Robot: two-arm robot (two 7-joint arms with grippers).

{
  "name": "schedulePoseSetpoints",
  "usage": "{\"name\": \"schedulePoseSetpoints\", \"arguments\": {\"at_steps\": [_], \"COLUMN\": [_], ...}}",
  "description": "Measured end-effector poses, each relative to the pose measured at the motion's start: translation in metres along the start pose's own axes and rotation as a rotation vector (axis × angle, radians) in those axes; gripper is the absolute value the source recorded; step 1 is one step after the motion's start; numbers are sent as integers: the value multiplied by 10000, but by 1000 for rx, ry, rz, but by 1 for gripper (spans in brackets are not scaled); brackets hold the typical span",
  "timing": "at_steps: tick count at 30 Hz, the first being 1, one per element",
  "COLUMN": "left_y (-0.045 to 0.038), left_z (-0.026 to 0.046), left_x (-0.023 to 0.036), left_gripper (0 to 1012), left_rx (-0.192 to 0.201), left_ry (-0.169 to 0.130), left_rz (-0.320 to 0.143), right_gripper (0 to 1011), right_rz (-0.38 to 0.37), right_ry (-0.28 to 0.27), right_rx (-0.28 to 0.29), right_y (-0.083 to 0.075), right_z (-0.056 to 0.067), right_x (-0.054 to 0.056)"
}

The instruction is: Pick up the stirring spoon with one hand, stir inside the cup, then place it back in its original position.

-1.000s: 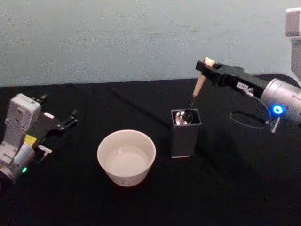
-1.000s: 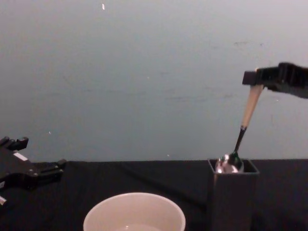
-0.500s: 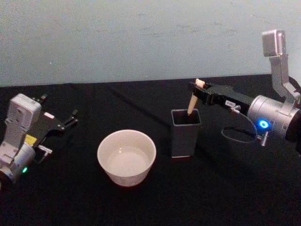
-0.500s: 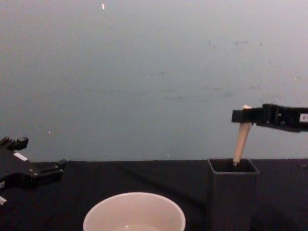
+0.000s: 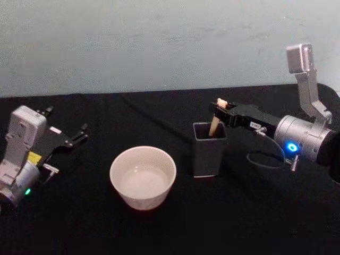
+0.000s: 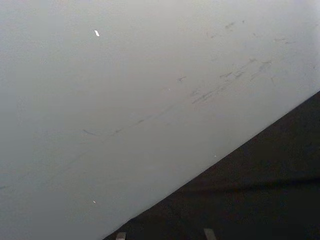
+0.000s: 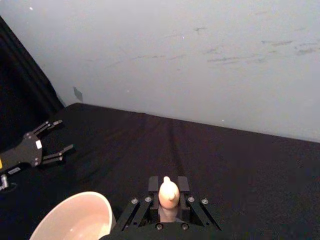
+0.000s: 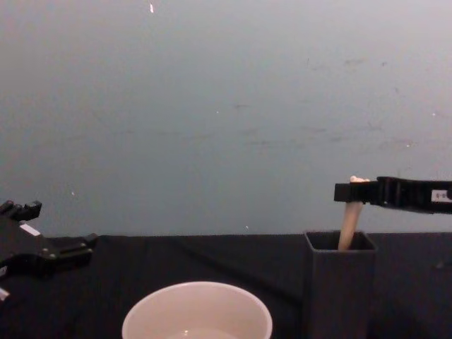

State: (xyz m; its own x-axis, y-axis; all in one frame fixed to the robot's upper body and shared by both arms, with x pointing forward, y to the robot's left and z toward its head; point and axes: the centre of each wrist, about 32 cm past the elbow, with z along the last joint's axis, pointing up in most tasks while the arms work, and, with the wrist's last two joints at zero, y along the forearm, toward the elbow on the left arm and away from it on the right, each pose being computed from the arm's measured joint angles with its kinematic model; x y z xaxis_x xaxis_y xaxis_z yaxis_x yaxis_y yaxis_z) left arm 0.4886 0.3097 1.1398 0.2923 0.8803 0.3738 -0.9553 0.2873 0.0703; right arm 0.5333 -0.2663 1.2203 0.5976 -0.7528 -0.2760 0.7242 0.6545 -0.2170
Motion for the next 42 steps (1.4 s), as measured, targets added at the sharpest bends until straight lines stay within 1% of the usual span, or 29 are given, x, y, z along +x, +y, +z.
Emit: {"name": "schedulePoseSetpoints", "arguments": {"at_steps": [9,18,42], "left_y": [0,0,0], "left_z": [0,0,0], "left_x": [0,0,0], "left_gripper": [1001,1001,1002], "left_rx": [0,0,0], "left_ry": [0,0,0], "left_rz": [0,0,0], "right_gripper": [225,225,225], "right_rz": [8,12,-1], "right_ry": [-13,-20,-20], "right_rx": [-9,-13,-19], "right_y": [-8,-33,-34], "right_z": [-73,-118,-158], "right_x": [-4,6,25]}}
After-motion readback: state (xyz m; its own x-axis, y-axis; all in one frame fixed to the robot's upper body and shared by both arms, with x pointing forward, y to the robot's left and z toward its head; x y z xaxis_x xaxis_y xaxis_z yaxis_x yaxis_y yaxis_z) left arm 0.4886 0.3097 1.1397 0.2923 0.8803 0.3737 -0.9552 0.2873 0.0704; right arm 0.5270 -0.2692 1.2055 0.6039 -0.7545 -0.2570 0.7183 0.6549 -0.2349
